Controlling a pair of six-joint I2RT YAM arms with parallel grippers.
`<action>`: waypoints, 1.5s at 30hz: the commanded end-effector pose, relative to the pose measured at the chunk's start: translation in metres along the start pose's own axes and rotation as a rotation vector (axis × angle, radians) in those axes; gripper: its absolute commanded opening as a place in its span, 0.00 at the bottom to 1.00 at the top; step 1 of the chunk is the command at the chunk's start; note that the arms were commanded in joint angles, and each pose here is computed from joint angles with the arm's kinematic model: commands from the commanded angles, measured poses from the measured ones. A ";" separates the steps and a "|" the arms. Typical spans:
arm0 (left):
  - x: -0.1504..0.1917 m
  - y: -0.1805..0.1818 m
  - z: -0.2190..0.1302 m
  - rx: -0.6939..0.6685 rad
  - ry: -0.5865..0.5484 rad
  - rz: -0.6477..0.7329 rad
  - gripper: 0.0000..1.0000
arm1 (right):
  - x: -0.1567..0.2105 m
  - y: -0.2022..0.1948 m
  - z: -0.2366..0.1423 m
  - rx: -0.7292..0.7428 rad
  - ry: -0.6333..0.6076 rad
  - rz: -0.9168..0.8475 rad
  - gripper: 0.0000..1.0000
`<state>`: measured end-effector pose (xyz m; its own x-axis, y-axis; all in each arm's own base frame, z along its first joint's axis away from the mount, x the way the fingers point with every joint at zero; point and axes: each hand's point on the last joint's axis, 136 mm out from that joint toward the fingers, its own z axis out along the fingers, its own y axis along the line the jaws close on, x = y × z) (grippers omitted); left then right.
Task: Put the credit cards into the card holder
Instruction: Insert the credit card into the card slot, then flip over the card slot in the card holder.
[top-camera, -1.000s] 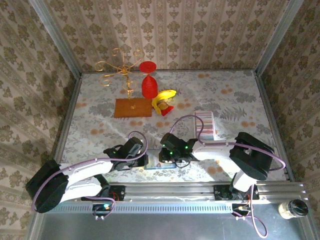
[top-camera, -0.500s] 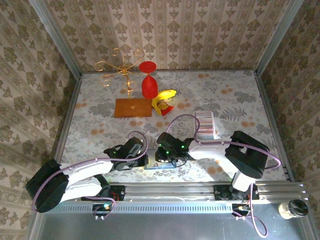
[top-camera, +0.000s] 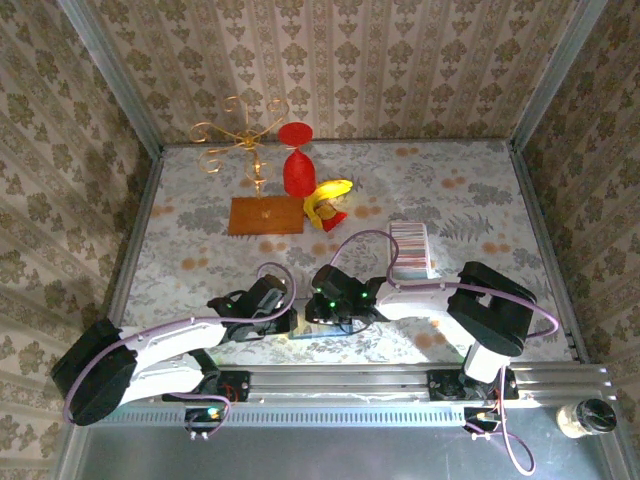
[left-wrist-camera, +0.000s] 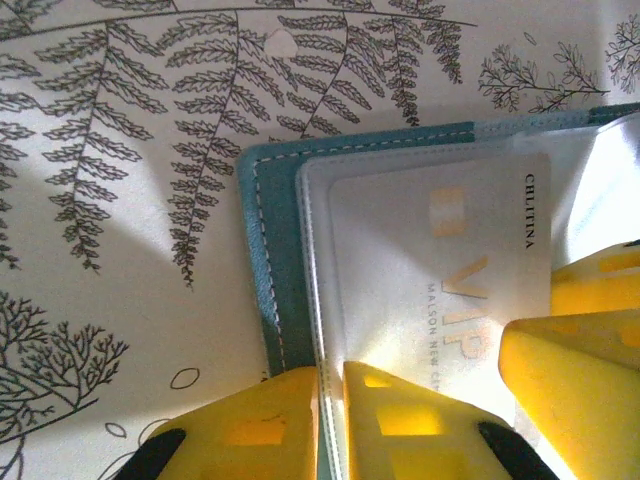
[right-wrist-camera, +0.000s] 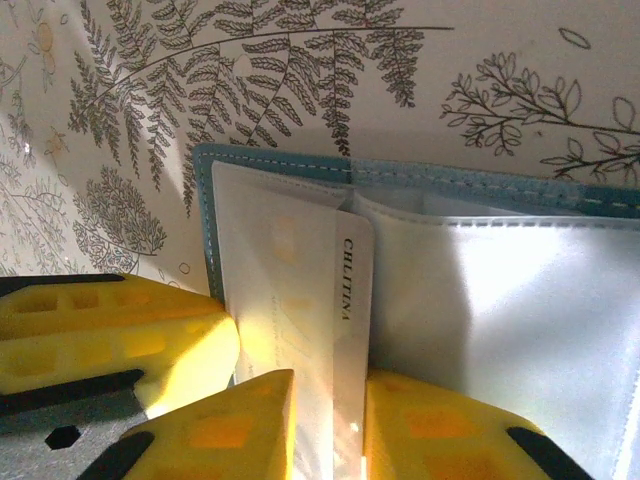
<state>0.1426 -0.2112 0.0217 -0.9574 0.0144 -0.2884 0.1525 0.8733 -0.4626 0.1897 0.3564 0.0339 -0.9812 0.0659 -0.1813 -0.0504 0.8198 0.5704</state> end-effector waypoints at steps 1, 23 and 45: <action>0.012 0.011 0.002 -0.027 0.028 -0.011 0.14 | -0.001 -0.007 -0.017 0.045 -0.037 -0.023 0.29; 0.013 0.011 0.001 -0.028 0.026 -0.010 0.14 | 0.014 -0.048 -0.026 0.181 -0.027 -0.016 0.38; 0.012 0.010 0.001 -0.032 0.026 -0.003 0.14 | 0.011 -0.055 -0.036 0.221 -0.065 -0.035 0.41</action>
<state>0.1396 -0.2121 0.0220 -0.9565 0.0169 -0.2911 0.1583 0.8685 -0.4696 0.1754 0.3039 0.0300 -0.9717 0.0670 -0.2264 -0.0365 0.9047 0.4245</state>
